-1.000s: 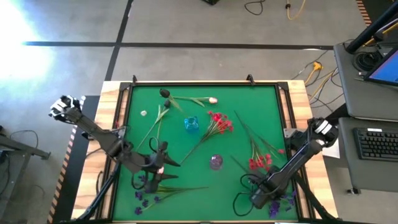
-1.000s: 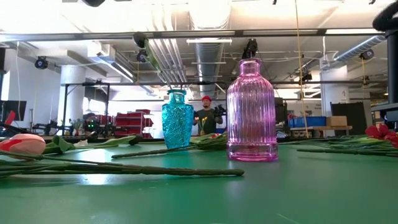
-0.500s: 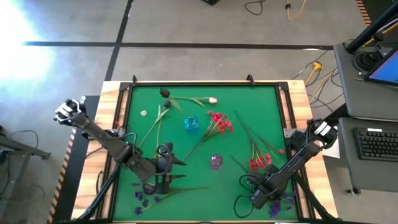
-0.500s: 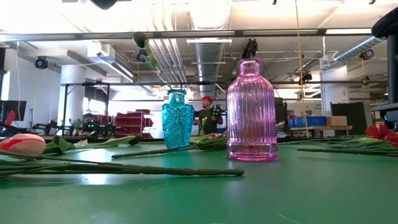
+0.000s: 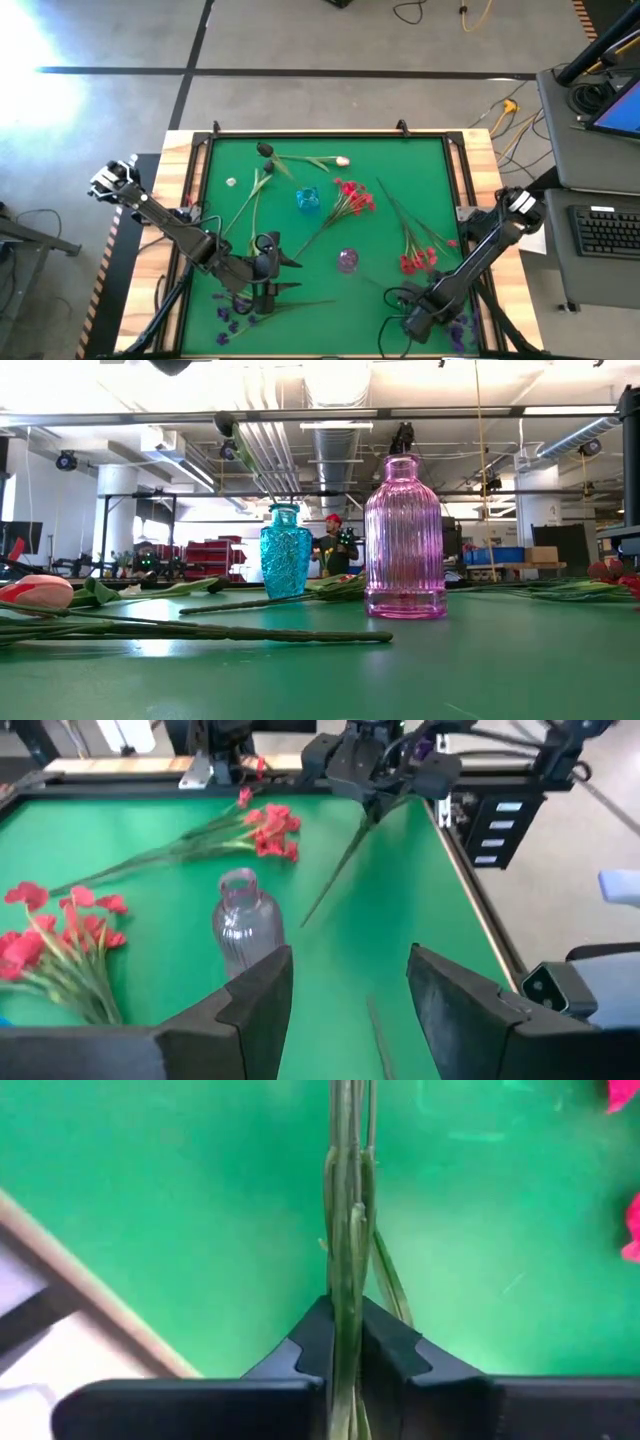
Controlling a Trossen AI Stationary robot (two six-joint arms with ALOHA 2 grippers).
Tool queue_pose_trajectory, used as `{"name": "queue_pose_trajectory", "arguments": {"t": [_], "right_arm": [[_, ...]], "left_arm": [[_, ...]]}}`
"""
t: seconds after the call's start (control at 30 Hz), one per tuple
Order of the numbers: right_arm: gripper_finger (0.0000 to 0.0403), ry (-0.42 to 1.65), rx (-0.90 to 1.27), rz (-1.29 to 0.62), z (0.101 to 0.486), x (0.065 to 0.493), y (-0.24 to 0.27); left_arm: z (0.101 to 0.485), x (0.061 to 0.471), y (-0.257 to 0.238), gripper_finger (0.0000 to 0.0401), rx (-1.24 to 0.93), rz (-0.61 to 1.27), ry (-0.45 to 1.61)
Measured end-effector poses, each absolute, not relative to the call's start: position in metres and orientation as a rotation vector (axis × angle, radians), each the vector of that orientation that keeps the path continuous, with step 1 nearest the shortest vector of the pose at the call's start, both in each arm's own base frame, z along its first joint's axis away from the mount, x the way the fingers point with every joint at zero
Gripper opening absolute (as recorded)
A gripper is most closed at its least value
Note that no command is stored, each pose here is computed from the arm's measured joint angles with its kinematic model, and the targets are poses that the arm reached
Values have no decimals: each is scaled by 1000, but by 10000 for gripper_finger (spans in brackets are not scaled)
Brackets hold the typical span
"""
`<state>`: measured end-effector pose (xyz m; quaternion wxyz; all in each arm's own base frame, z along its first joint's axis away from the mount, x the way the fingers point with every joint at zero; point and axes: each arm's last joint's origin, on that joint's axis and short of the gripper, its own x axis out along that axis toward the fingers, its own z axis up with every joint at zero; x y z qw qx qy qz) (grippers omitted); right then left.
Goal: Sort flowers into vase by color
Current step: Put the right purple flowers into the blue vase
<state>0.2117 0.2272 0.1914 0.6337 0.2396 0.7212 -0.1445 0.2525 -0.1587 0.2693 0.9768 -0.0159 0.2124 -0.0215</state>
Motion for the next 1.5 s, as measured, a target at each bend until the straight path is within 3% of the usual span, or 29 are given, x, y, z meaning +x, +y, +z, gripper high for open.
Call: {"name": "queue_pose_trajectory", "arguments": {"t": [0.47,0.63,0.97,1.3,1.5], "right_arm": [[27,1529,564,-455,308,211,211],[27,1426,538,-409,332,226,198],[27,1370,469,-326,346,261,154],[27,1380,458,-269,346,278,126],[27,1379,446,-257,346,279,124]], "left_arm": [[281,272,-159,185,115,-71,222],[285,284,-146,185,129,-14,160],[291,303,-120,185,237,31,202],[298,348,-103,185,454,70,526],[292,373,-100,185,497,82,572]]}}
